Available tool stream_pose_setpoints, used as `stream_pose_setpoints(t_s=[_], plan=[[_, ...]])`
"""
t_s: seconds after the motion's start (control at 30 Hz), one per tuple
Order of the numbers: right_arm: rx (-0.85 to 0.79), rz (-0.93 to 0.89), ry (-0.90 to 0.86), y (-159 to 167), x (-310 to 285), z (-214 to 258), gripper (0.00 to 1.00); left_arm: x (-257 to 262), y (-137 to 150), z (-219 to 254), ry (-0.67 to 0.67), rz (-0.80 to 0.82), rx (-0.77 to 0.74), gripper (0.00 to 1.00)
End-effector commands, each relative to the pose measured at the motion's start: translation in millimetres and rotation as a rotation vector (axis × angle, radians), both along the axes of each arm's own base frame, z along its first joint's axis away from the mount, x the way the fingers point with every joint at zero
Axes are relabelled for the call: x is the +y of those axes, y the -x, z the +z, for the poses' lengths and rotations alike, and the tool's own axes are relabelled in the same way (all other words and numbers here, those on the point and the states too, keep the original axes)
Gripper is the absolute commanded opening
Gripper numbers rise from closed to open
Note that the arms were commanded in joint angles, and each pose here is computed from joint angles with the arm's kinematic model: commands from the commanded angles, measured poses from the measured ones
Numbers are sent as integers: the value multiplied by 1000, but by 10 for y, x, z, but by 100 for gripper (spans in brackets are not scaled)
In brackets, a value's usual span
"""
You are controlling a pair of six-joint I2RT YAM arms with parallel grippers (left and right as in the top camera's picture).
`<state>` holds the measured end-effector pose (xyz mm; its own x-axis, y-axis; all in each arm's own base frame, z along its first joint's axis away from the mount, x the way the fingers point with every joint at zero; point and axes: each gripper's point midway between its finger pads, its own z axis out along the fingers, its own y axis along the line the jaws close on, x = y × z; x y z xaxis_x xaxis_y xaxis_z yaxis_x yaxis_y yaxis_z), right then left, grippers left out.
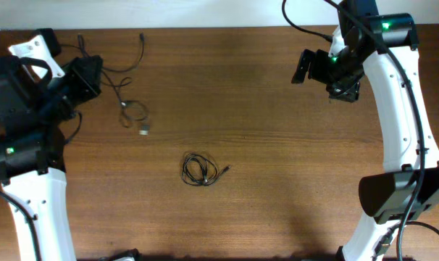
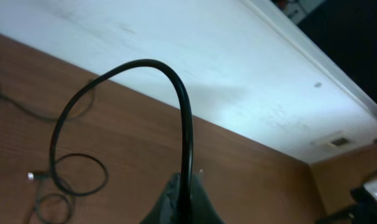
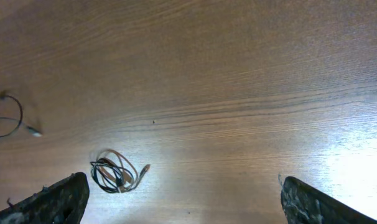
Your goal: Untangle cables
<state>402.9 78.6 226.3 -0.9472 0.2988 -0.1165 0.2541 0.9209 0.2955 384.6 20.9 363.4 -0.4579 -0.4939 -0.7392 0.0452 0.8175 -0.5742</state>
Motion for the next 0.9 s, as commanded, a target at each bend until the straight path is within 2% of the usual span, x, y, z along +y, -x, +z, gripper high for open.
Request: stream_pose_setpoints(t_s=[0.0,0.07,0.13,0.23,0.3,0.53,0.63,0.77,0.87], plan=[[-14,2,10,-4,-39,32,99,-403,144,-222,46,-98,129,0],[-14,2,10,-4,-39,32,99,-378,446,-776,-34,9,404,0],[-14,2,10,-4,-39,32,98,-352,743,-1190,-192,78,598,0],[-14,2,10,-4,-39,32,98,-514,911,-1687,-368,44,711,0],[-14,2,10,-4,-39,32,99,-609,973,-2032,-437,9,768,0],[-14,2,10,-4,-39,32,99,-1045,872,-3039,-500,-129,830,0],[-14,2,10,-4,-39,32,98,-1305,950,-3429,-524,-226,912,0],[-14,2,10,-4,-39,32,98,-1365,1038,-3772,-556,-261,995,0],[-14,2,10,-4,-39,32,99,-1478,998,-3778,-507,-293,974,0]])
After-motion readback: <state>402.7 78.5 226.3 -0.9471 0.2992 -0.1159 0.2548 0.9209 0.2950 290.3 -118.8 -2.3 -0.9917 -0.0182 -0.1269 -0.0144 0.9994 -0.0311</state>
